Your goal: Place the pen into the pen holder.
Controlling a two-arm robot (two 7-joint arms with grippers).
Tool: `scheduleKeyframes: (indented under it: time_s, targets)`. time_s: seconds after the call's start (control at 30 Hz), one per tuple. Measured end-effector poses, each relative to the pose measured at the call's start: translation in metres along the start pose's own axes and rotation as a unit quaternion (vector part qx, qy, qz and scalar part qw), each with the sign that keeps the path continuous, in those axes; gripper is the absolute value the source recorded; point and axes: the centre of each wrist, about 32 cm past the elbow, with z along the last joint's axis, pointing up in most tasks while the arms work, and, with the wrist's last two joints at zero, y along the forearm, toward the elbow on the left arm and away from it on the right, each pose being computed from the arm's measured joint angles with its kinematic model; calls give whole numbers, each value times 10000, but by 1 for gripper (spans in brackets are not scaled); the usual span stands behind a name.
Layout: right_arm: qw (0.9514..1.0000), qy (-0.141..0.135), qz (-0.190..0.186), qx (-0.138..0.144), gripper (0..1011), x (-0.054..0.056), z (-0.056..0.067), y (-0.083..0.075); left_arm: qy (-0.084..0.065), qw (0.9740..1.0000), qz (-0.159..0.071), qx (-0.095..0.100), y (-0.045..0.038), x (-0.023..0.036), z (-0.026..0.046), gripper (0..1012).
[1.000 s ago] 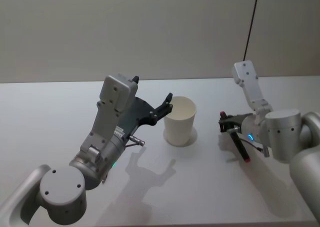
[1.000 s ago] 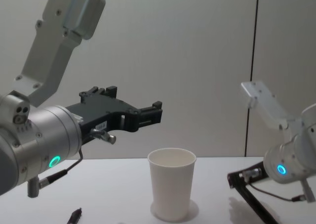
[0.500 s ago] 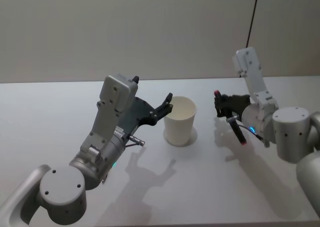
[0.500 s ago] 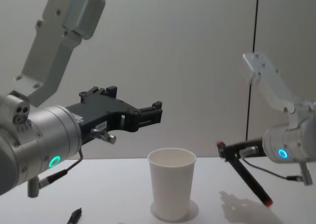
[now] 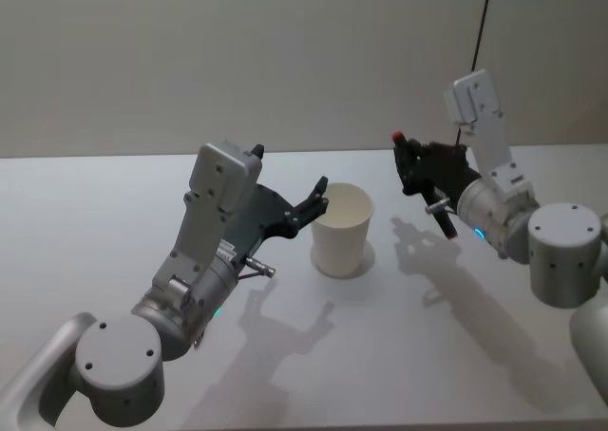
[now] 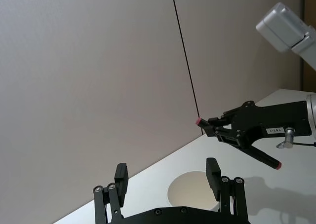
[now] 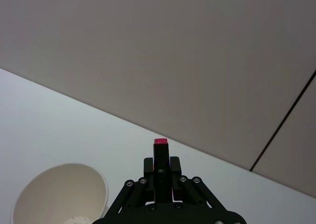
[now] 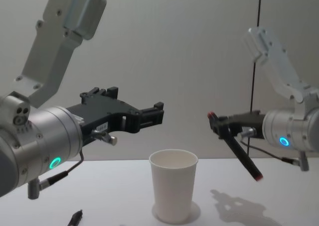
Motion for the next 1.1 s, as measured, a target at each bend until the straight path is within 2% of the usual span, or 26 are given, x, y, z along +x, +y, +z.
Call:
scheduleKeyframes:
  time_s: [0.07,0.1,0.27,0.37,0.4,0.47,0.6,0.83,1.1]
  targets:
    - [9996,-87,72,269,181,5,-6,3,0,10000,0,0,0,0,0,1003]
    - [9996,-87,72,269,181,5,-6,3,0,10000,0,0,0,0,0,1003]
    - [9963,-235,218,801,181,24,-16,39,0,10000,0,0,0,0,0,1003]
    - [9940,-267,285,1021,181,28,-21,64,0,10000,0,0,0,0,0,1003]
    - [9922,-281,331,1170,181,30,-16,87,0,10000,0,0,0,0,0,1003]
    - [9904,-281,382,1296,181,31,-34,111,0,10000,0,0,0,0,0,1003]
    - [9832,-256,544,1724,181,30,-49,205,0,10000,0,0,0,0,0,1003]
    - [9739,-150,775,2130,181,27,-72,341,0,10000,0,0,0,0,0,1003]
    - [9661,29,1049,2358,181,24,-97,464,0,10000,0,-1,0,0,0,1003]
